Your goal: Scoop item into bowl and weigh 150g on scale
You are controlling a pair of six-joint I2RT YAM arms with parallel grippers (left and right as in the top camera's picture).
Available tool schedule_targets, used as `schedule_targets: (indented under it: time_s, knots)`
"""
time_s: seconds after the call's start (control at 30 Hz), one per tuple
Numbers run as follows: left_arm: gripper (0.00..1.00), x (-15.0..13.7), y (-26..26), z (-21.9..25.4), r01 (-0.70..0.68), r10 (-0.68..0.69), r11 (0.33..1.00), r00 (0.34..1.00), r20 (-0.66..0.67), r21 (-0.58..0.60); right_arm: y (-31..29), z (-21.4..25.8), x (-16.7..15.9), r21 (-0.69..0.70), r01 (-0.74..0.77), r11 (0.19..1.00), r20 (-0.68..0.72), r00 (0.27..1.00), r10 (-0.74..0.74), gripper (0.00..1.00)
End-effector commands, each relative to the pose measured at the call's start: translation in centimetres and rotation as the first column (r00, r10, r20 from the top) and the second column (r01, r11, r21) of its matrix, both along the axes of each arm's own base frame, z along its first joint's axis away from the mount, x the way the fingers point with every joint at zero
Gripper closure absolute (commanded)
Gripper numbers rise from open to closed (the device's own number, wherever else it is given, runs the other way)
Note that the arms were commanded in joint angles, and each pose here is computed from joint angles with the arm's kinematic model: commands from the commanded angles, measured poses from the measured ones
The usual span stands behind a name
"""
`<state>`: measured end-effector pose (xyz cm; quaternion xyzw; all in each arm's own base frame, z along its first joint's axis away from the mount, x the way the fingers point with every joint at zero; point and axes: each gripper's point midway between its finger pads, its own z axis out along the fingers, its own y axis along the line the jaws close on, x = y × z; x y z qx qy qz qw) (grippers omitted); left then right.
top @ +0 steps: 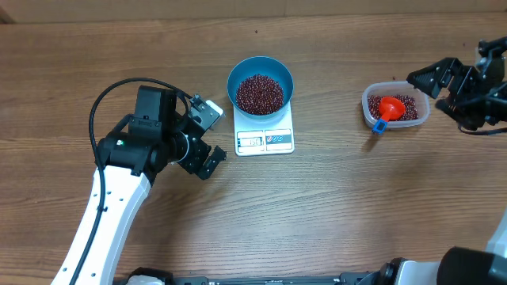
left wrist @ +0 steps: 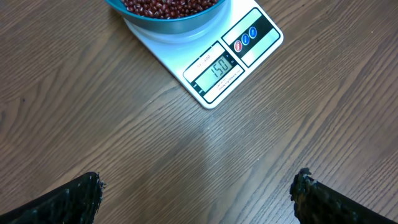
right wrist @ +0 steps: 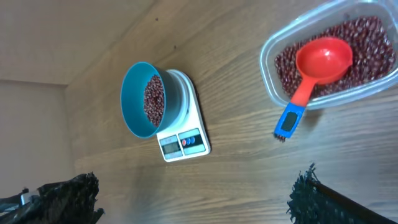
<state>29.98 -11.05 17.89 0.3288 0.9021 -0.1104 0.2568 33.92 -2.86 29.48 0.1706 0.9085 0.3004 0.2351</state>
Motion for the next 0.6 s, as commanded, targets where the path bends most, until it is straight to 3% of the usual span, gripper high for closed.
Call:
schedule_targets:
  time_s: [0.0, 0.33, 0.57]
  knots:
    - [0.01, 0.2, 0.2, 0.0, -0.002, 0.002, 1.000, 1.000, 0.005, 0.005, -0.2, 2.2, -0.2, -0.032, 0.011, 0.999, 0.080, 0.997, -0.008, 0.00]
    - [0.01, 0.2, 0.2, 0.0, -0.002, 0.002, 1.000, 1.000, 0.005, 0.005, -0.8, 2.9, 0.3, -0.070, 0.025, 0.997, 0.130, 0.991, -0.016, 0.00]
    - [0.00, 0.2, 0.2, 0.0, -0.002, 0.002, 1.000, 1.000, 0.005, 0.005, -1.5, 6.7, 1.9, -0.155, 0.047, 0.987, 0.331, 0.944, 0.007, 0.00]
